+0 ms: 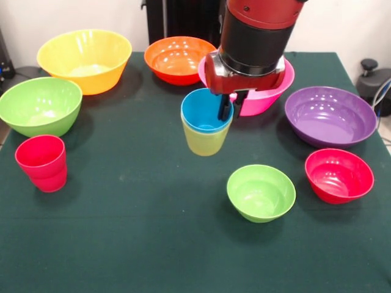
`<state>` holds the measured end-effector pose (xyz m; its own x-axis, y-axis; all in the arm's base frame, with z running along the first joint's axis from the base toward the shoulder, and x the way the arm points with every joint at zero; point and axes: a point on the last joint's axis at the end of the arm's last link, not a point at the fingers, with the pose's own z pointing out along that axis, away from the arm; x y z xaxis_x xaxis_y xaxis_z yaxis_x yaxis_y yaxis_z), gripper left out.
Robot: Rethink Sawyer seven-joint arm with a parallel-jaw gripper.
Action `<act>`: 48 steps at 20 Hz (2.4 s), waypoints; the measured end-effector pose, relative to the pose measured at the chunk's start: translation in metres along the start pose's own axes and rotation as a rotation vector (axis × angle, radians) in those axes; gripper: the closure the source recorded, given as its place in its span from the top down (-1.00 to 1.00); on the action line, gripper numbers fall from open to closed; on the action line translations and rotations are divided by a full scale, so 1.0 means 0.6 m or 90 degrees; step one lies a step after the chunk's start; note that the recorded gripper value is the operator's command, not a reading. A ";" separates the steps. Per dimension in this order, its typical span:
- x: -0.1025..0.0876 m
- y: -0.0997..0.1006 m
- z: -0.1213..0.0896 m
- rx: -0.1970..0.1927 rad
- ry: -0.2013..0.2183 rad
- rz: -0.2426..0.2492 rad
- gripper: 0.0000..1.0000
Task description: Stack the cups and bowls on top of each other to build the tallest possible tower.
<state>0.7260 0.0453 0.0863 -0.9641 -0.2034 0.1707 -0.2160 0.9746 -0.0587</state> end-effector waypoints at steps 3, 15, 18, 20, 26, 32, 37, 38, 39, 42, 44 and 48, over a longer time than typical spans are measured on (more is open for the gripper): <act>-0.007 0.010 -0.007 -0.007 -0.005 0.002 -1.00; -0.021 0.038 -0.019 -0.031 -0.012 0.009 -1.00; -0.026 0.042 -0.018 -0.036 -0.020 0.011 -1.00; -0.030 0.045 -0.013 -0.040 -0.028 0.014 -1.00; -0.042 0.052 0.016 -0.047 -0.054 0.021 -1.00; -0.045 0.058 0.048 -0.042 -0.066 0.023 -1.00; -0.046 0.060 0.061 -0.042 -0.071 0.034 -1.00; -0.047 0.061 0.062 -0.043 -0.072 0.038 -1.00; -0.047 0.061 0.063 -0.043 -0.073 0.041 -1.00; -0.048 0.064 0.062 -0.045 -0.075 0.048 -1.00; -0.049 0.066 0.060 -0.048 -0.075 0.055 -1.00; -0.051 0.071 0.058 -0.052 -0.075 0.070 -1.00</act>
<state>0.7407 0.0895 0.0443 -0.9937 -0.0996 0.0516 -0.0992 0.9950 0.0105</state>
